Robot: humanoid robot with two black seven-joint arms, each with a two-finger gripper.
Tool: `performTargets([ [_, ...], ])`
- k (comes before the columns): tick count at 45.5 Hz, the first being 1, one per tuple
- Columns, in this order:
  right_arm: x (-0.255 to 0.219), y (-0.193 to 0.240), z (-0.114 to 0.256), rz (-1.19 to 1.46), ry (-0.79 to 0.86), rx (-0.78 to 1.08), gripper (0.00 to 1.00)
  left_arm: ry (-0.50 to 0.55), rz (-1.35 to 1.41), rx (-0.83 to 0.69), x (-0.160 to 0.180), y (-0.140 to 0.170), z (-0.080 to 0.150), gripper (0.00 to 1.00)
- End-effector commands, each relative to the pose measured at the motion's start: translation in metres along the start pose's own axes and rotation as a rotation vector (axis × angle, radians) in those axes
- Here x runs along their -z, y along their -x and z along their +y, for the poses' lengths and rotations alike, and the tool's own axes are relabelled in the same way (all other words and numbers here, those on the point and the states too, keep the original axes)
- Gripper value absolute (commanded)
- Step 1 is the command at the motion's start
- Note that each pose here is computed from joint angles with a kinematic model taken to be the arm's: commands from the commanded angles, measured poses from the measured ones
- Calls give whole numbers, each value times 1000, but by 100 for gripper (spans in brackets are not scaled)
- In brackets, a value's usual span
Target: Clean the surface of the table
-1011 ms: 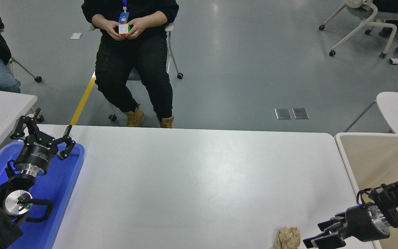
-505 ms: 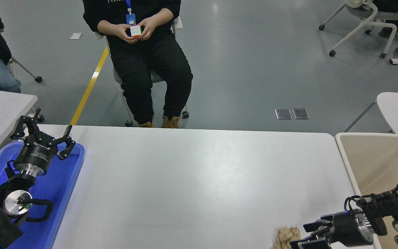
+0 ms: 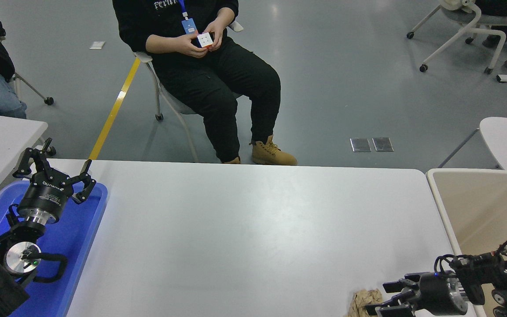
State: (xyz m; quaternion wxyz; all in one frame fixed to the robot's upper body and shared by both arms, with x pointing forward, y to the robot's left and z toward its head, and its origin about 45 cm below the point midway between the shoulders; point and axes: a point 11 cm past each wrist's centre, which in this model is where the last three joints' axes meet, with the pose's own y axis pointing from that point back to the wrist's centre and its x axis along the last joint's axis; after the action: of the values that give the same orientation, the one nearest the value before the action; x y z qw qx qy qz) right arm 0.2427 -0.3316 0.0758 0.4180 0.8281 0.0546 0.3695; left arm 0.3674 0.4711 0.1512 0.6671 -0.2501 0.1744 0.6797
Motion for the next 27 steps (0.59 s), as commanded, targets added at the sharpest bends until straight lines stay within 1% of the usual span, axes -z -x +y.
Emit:
performTargets([
  [1, 1, 12, -9, -4, -2, -3, 99, 0, -1, 0, 0, 0, 0, 100],
  [13, 6, 13, -15, -1, -21, -13, 99, 0, -1, 0, 0, 0, 0, 100],
  [18, 5, 8, -17, 24, -17, -47, 97, 0, -1, 0, 0, 0, 0, 100],
  [19, 4, 7, -18, 30, -16, -51, 95, 0, -1, 0, 0, 0, 0, 100],
  [21, 2, 5, -18, 41, -11, -61, 85, 0, 1, 0, 0, 0, 0, 100],
  [24, -4, 8, -16, 52, 6, -59, 76, 0, -1, 0, 0, 0, 0, 100],
  [25, -4, 8, -17, 56, 6, -57, 68, 0, 1, 0, 0, 0, 0, 100],
  [26, -5, 9, -17, 60, 6, -54, 57, 0, -1, 0, 0, 0, 0, 100],
  [27, -5, 10, -17, 61, 7, -52, 49, 0, -1, 0, 0, 0, 0, 100],
])
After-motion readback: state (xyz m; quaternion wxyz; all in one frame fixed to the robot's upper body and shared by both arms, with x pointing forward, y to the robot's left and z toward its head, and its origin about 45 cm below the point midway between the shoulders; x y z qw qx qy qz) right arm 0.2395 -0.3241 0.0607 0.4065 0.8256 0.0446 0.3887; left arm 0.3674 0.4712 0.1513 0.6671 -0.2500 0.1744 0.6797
